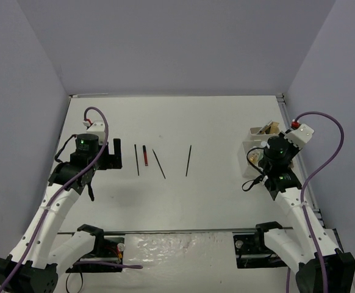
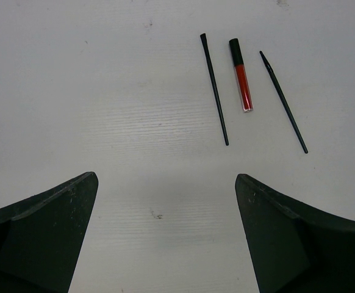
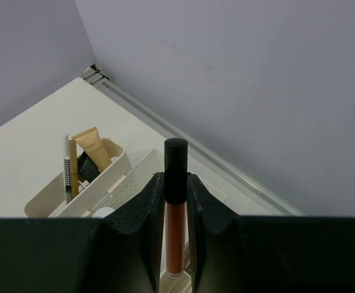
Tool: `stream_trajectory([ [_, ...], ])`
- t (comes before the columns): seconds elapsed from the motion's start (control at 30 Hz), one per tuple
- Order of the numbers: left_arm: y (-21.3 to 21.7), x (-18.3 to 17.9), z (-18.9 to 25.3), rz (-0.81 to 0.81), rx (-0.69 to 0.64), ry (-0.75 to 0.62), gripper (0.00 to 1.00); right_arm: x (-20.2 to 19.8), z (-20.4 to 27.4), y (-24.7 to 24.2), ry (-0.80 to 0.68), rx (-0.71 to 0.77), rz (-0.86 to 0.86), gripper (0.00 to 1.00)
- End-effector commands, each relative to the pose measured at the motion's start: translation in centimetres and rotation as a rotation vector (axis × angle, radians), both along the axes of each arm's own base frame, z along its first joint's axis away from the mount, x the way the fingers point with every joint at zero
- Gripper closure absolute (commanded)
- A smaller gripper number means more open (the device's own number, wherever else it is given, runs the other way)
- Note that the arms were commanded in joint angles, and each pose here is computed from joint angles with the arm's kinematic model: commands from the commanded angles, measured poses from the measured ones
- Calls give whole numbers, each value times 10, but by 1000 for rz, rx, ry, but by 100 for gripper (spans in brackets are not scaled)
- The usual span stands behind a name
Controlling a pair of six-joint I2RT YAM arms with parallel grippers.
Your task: Organize the makeup
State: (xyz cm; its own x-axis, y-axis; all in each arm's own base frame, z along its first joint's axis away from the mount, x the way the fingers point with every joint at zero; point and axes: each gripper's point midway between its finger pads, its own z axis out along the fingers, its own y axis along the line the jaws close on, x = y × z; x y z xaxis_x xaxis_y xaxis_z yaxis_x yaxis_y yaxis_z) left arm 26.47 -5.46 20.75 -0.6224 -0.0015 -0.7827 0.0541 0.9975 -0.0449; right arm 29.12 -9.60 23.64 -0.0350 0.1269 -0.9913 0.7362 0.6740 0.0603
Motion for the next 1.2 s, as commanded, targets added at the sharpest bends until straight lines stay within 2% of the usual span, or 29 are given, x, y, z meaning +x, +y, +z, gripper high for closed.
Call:
stream_trajectory([
  [0.0, -1, 6, 15, 7, -23, -58, 6, -7, 6, -11, -104, 22, -99, 100],
  [0.43, -1, 6, 14, 8, -22, -54, 6, -18, -21, -27, -93, 12, -208, 100],
  [0.73, 0, 6, 14, 11, -21, -54, 5, -13, -49, -27, -46, 8, -200, 100],
  [0.97, 0, 6, 14, 12, -20, -55, 6, -13, -46, -25, -58, 21, -177, 72],
  [1.17, 0, 7, 12, 13, -20, -47, 6, -15, -23, -18, -108, 74, -127, 49],
])
